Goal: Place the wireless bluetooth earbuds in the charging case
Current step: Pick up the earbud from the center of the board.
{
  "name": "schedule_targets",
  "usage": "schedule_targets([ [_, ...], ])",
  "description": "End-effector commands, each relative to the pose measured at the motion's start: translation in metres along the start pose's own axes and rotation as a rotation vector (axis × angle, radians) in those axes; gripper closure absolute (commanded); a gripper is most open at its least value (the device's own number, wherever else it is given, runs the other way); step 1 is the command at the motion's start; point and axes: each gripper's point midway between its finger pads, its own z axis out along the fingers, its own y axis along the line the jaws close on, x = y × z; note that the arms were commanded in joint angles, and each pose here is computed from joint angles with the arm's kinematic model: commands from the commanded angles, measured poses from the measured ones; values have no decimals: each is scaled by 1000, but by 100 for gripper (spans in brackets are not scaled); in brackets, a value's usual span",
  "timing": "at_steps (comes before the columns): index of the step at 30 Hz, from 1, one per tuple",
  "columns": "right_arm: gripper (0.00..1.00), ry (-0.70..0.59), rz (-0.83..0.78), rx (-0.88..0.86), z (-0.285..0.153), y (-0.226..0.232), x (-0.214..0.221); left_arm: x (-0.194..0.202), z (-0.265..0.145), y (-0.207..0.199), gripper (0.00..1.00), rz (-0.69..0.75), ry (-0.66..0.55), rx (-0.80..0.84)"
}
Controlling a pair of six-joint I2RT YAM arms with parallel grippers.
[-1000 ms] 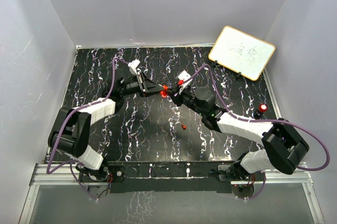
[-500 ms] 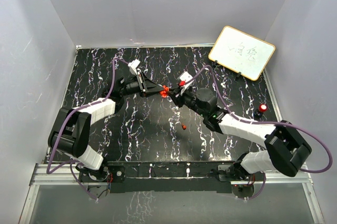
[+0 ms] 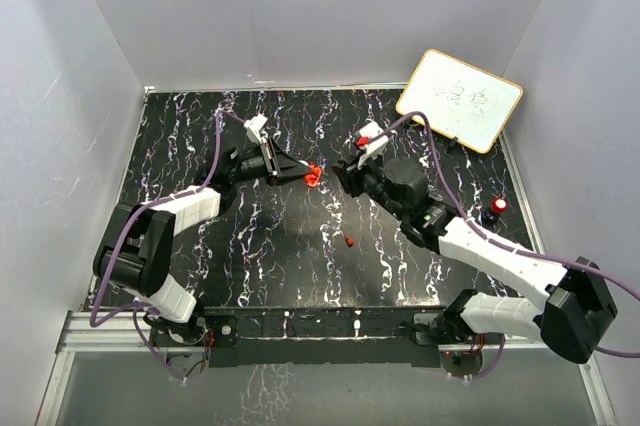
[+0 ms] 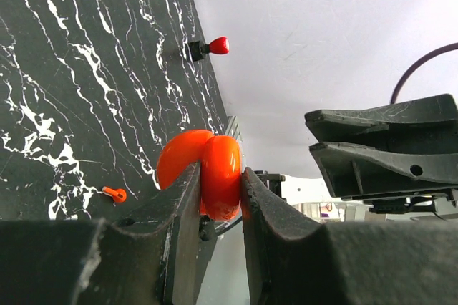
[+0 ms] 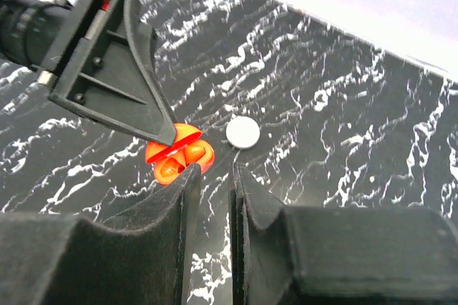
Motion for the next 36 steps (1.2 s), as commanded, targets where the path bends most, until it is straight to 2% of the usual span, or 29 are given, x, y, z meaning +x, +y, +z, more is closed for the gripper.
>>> schedule_targets([
  [1,78,307,61,70,-6,-6,47,1,2,1,100,22,7,4],
  [5,77,506,67,47,-15,0,91,3,1,6,100,34,5,-11],
  [9,77,614,111,22,-26,9,119,2,0,6,100,47,-4,-33],
  [13,77,720,174,69,-41,9,145,2,-2,7,100,53,-7,-49],
  [17,77,772,210,125,-57,5,165,3,-3,7,100,54,-7,-48],
  [24,69,894,206,201,-73,-2,199,0,-5,0,100,68,-11,-44],
  [36,68,968,180,277,-69,-12,226,-3,-14,-8,100,91,-27,-48],
])
